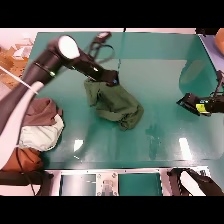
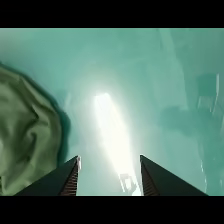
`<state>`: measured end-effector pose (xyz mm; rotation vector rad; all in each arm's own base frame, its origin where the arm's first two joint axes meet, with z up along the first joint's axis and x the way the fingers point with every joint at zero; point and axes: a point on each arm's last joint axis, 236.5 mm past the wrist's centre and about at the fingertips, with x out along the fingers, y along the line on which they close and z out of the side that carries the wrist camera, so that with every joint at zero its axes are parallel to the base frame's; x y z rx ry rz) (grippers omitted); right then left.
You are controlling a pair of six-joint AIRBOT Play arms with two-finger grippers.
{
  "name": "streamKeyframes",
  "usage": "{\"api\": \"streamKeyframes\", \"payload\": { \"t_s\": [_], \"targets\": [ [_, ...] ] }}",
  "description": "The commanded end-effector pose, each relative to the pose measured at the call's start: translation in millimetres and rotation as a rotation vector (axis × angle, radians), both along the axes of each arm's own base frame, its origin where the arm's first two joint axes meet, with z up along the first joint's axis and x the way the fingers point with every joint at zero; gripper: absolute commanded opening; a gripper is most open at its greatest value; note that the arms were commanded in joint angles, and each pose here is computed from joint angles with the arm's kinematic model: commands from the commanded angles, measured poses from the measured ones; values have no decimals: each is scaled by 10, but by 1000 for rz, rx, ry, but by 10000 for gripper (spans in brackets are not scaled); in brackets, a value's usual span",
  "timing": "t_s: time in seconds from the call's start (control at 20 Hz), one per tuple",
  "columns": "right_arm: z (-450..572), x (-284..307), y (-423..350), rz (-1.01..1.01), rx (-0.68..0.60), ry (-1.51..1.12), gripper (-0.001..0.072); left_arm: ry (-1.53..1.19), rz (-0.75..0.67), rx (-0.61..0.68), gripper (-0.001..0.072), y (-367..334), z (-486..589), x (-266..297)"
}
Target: Fold the shirts.
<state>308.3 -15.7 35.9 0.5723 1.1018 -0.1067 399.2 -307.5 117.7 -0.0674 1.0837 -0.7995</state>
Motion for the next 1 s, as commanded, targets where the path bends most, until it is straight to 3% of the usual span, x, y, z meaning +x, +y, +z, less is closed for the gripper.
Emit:
{"api": "streamKeyframes", "payload": {
  "t_s": [0.0, 0.05, 0.35, 0.55, 0.85, 0.95],
  "targets": [
    [-269, -185, 322, 56, 79, 78, 450, 128, 89, 65, 684, 787, -22, 107],
    [-403, -267, 510, 84, 118, 106, 497, 169, 131, 90, 683, 1045, -133, 139],
    [-1007, -495, 1823, 190, 319, 79, 500, 320, 315, 139, 684, 1653, -1198, 143],
    [-1262, -407, 2179, 235, 292, 102, 500, 302, 412, 51, 684, 1556, -1641, 331],
    [-1295, -164, 2179, 225, 275, 102, 474, 264, 422, -178, 683, 1115, -1702, 657],
    [-1301, -138, 2128, 212, 272, 101, 221, 249, 385, -195, 683, 953, -1720, 647]
  ]
}}
